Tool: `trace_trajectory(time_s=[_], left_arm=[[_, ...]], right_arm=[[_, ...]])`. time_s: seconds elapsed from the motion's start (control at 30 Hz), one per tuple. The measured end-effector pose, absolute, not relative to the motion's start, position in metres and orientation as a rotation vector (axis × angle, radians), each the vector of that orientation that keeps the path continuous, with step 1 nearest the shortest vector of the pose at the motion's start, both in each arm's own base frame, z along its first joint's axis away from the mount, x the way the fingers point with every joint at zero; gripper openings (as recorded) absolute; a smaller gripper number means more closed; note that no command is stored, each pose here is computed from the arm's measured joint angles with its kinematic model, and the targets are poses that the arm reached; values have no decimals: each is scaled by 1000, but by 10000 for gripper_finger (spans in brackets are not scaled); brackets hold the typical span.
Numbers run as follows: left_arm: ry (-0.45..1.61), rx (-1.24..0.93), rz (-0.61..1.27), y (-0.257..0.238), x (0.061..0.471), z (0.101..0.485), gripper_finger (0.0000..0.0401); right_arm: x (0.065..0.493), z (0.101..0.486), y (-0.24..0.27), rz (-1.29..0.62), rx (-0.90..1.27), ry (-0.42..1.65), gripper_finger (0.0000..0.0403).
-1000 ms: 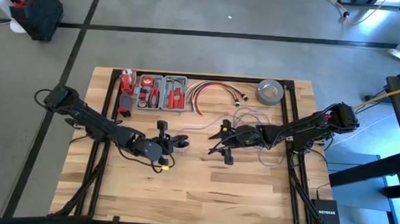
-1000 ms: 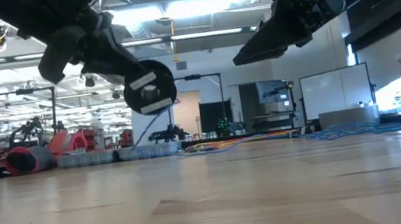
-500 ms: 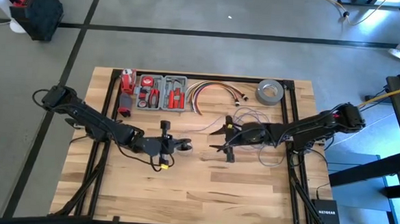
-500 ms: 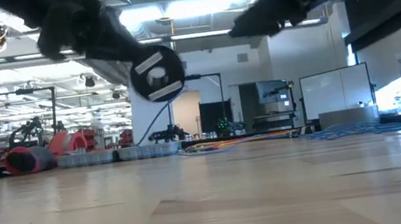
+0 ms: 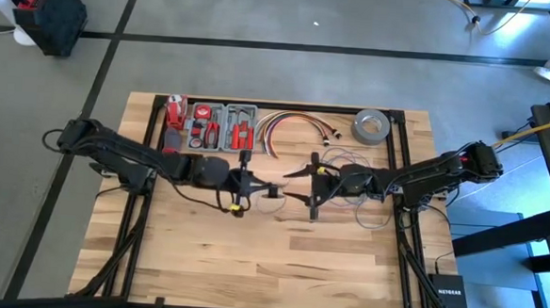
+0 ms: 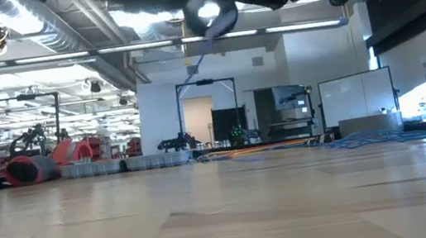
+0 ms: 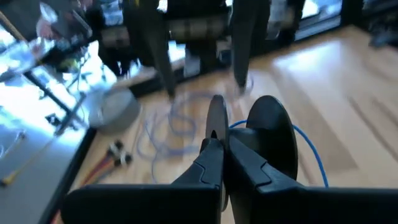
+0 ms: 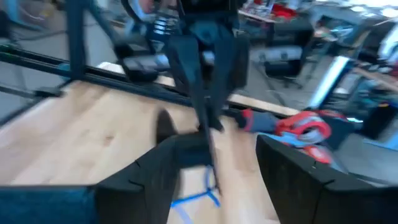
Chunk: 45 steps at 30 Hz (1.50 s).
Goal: Coil cords
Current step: Coil the blue wire onto the black spool
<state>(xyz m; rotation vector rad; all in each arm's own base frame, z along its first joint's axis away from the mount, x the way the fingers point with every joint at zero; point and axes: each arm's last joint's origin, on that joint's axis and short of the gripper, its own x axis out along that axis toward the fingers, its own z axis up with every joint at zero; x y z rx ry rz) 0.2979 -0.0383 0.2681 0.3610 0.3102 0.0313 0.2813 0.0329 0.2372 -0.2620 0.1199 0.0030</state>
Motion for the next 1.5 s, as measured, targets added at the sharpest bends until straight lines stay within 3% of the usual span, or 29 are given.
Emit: trace_trajectory(time_s=[0.17, 0.4, 0.93, 1.2, 1.5], left_arm=[[275, 350, -13, -34, 303, 286, 0], [277, 337, -22, -36, 303, 286, 0], [294, 328, -16, -36, 303, 284, 0], [297, 353, 188, -37, 301, 287, 0], [229, 298, 289, -28, 313, 285, 0]], right_arm=[[286, 250, 32, -56, -286, 92, 220], [285, 243, 34, 37, -267, 152, 220], [275, 251, 33, -26, -266, 184, 220], [235, 279, 48, -141, -155, 263, 220], [245, 220, 52, -181, -22, 377, 220]])
